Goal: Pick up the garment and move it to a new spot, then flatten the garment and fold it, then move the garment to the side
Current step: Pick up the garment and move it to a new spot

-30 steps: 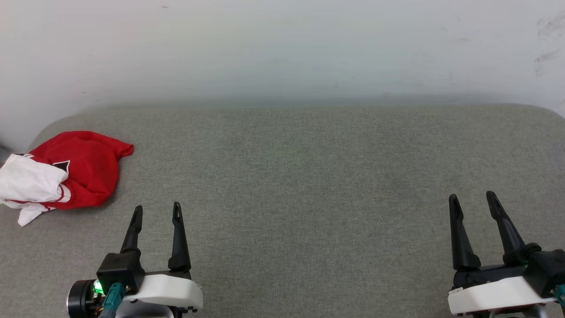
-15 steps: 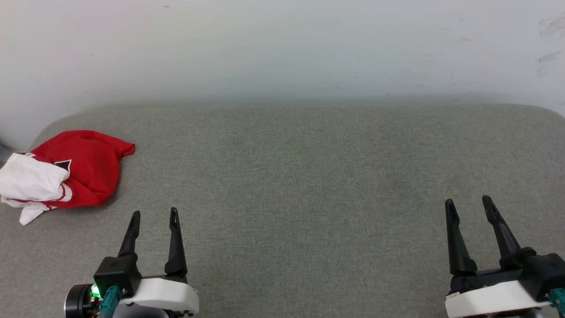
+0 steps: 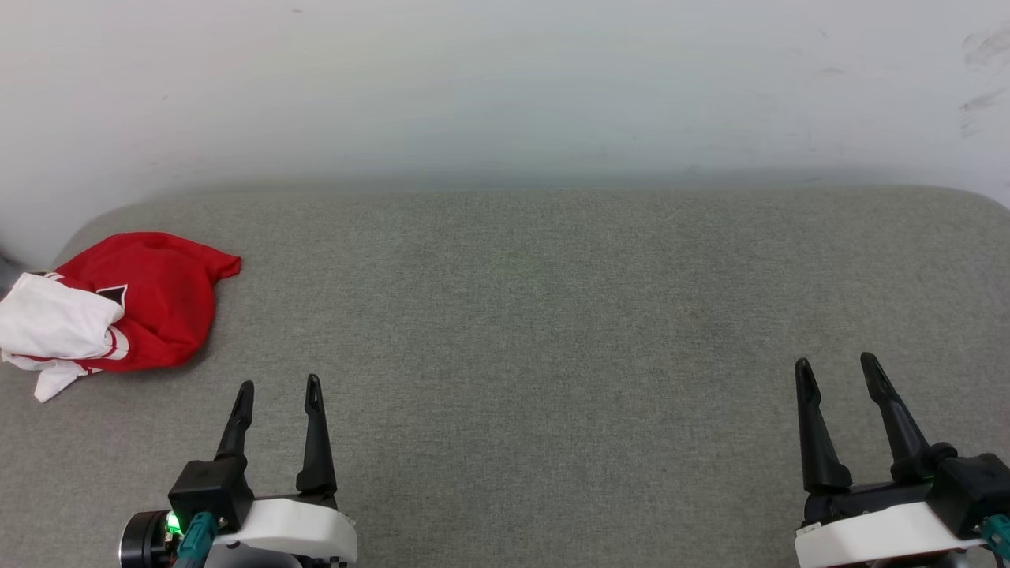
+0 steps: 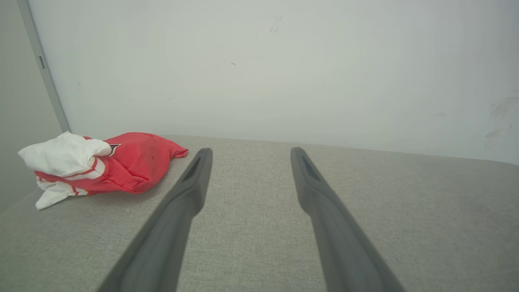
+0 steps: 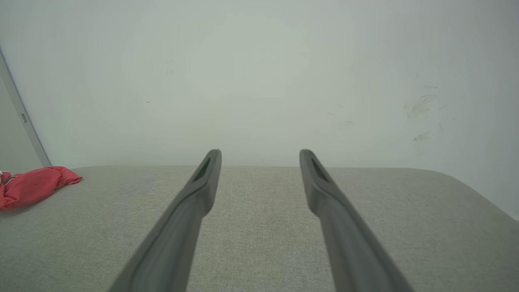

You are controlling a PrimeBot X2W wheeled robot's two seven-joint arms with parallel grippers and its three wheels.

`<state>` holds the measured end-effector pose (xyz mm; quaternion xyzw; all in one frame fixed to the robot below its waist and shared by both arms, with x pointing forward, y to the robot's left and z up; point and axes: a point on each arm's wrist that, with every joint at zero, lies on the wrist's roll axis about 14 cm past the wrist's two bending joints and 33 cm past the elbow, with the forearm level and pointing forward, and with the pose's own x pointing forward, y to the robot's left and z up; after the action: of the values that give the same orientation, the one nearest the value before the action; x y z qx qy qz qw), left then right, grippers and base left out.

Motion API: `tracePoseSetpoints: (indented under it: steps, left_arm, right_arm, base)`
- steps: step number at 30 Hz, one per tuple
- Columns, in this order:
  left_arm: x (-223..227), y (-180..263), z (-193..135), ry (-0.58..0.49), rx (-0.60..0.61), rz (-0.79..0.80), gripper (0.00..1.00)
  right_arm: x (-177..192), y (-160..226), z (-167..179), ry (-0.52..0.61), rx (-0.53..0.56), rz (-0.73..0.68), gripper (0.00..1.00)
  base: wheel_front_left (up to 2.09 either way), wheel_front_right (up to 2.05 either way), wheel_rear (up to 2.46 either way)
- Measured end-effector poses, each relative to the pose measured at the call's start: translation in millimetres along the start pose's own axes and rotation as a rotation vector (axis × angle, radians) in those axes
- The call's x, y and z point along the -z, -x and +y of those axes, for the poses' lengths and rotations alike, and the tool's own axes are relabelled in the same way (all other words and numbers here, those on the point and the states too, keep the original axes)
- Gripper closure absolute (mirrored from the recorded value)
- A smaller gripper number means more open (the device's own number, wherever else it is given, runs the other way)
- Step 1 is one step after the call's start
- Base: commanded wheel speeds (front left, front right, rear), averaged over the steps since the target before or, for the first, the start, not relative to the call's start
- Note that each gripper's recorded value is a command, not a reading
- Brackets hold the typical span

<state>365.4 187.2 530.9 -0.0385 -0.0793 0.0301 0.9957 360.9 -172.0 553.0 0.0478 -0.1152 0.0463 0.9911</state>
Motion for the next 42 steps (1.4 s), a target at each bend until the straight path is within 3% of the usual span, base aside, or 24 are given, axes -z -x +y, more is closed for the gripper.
tracePoseSetpoints:
  steps: [16,42]
  left_arm:
    - [-1,11,26,-0.008,-0.079,0.002,0.0]
    - [-22,85,127,-0.07,-0.426,-0.022,0.0]
  right_arm:
    - [8,-11,26,-0.021,-0.079,0.015,0.0]
    - [31,-40,142,-0.091,-0.419,0.057,0.0]
  base:
    - [0.0,0.0,0.0]
    - [0.0,0.0,0.0]
